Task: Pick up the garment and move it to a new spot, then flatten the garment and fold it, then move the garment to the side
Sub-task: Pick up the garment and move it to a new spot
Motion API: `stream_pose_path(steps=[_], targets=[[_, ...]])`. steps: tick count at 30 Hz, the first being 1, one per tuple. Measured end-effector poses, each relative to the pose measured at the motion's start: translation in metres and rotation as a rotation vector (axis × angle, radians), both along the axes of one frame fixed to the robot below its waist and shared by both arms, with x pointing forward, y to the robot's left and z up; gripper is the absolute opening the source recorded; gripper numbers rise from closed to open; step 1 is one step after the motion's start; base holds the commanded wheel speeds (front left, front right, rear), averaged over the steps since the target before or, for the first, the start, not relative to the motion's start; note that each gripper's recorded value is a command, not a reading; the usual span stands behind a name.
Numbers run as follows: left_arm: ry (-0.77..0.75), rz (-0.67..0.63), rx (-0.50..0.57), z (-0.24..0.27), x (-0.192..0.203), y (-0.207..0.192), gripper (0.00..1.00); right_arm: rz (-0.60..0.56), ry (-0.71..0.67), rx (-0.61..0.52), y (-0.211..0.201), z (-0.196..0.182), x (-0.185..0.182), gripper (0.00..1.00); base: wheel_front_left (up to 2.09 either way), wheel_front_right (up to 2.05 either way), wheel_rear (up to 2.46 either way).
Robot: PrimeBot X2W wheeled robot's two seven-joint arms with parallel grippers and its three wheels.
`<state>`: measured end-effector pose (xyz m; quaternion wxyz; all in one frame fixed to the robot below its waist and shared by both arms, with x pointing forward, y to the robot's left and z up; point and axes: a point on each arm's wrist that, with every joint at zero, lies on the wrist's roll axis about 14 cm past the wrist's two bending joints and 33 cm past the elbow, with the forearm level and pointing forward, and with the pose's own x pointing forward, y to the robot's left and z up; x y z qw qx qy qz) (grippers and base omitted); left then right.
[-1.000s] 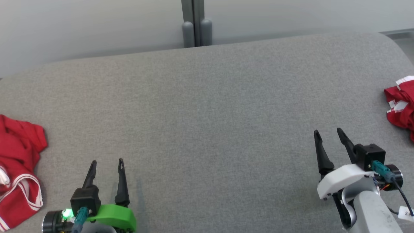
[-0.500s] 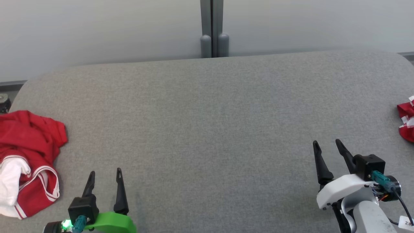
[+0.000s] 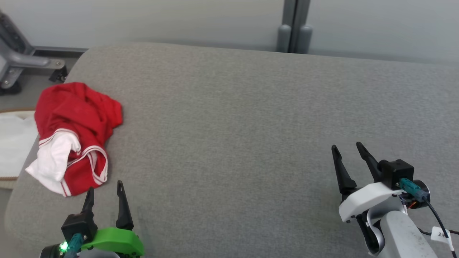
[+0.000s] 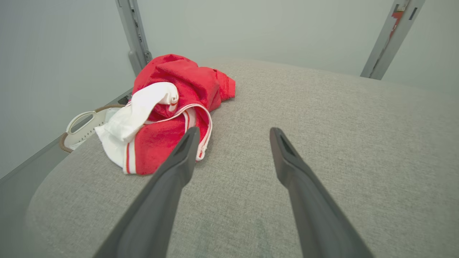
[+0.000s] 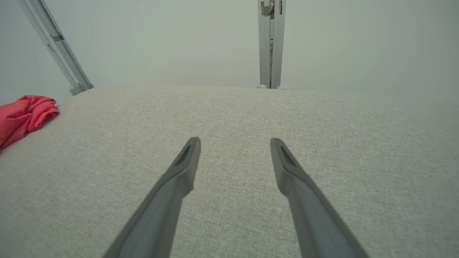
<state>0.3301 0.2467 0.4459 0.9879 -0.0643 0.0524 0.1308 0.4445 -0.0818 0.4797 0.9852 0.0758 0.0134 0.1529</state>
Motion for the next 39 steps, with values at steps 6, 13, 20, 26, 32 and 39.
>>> stream_pose_path(steps=[6,13,20,26,32,39], targets=[[0.027,0.133,-0.02,-0.008,-0.03,0.035,1.0,0.112,0.026,0.014,0.045,-0.01,0.008,1.0,0.0,0.0,0.0],[0.05,0.212,-0.068,-0.017,-0.057,0.057,1.0,0.212,0.046,0.022,0.086,-0.019,0.013,1.0,0.0,0.0,0.0],[0.029,0.192,-0.078,-0.012,-0.029,0.069,1.0,0.237,0.032,0.016,0.099,-0.023,0.029,1.0,0.0,0.0,0.0],[0.016,0.141,0.013,0.007,0.028,0.098,1.0,0.228,0.006,0.013,0.099,-0.027,0.054,1.0,0.0,0.0,0.0],[0.092,0.048,0.065,-0.006,0.08,0.102,1.0,0.203,0.031,-0.006,0.088,-0.053,0.071,1.0,0.0,0.0,0.0],[0.28,0.03,0.048,-0.056,0.109,0.112,1.0,0.158,0.059,-0.014,0.069,-0.076,0.084,1.0,0.0,0.0,0.0]])
